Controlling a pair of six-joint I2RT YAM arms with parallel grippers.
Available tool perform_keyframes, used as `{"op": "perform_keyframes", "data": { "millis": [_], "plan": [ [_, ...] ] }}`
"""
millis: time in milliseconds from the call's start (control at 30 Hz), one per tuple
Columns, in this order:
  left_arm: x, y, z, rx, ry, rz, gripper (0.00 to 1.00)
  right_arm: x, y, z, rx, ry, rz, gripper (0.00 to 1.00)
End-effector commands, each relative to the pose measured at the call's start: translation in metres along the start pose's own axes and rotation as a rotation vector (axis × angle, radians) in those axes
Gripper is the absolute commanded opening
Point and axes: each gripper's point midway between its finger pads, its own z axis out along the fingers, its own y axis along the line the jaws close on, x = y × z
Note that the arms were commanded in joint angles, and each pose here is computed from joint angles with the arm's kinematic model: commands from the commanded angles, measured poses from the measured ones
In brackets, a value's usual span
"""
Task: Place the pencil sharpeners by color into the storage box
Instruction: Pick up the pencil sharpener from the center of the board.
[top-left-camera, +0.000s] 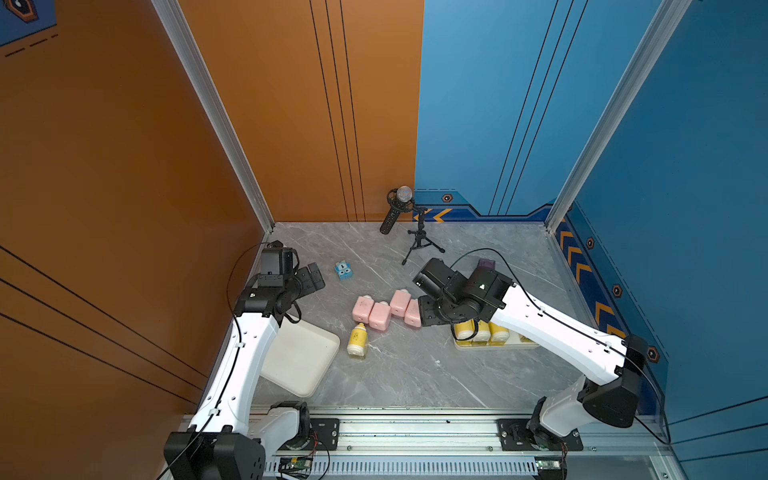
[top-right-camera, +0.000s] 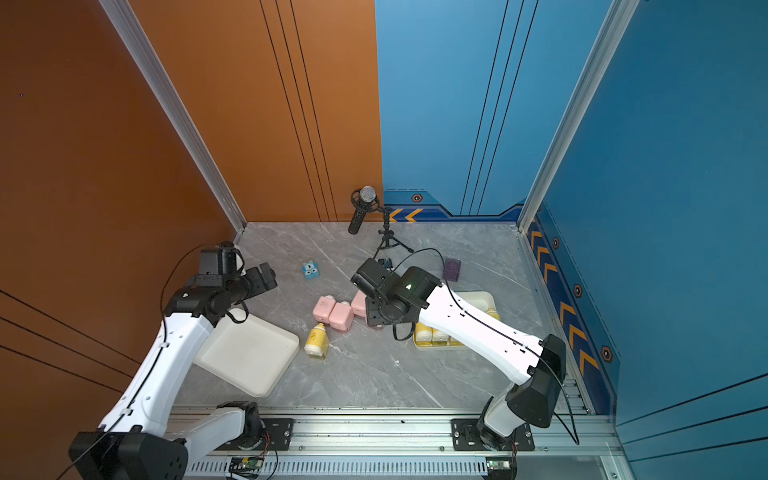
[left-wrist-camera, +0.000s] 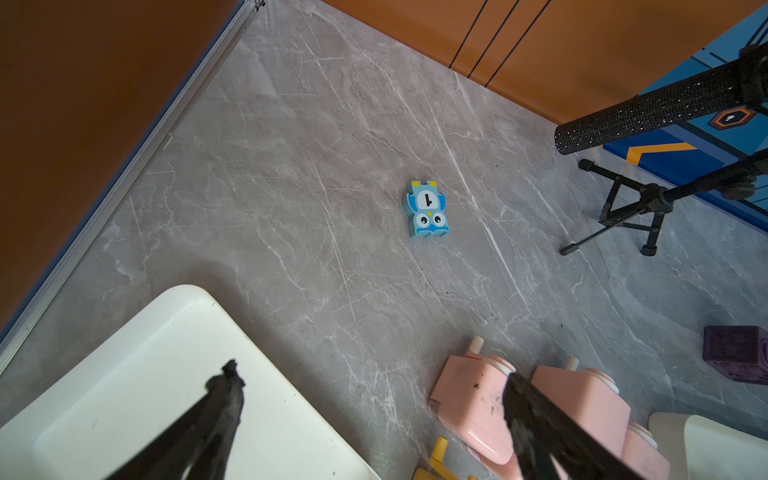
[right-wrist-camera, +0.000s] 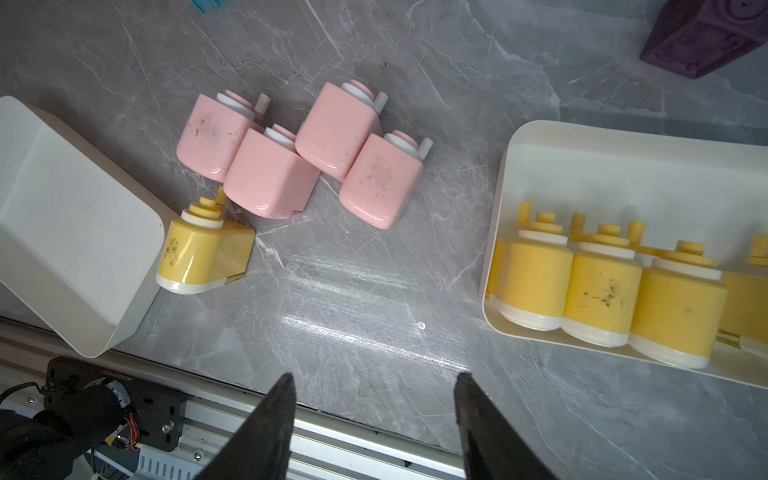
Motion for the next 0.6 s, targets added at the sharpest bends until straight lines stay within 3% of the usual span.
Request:
{"op": "perform_keyframes", "data": {
  "millis": [0,567],
  "plan": [
    [-0.001,0.006,-0.004,-0.029,-0.03,0.024,0.98,-0.003,0.02,0.01,0.007,-0.033,0.06,0.62],
    [-0.008,0.017,-0.01,-0.07,-0.072,0.01,0.98,0.029,0.136,0.072,-0.079,0.078,0.014,0.67]
  ]
}}
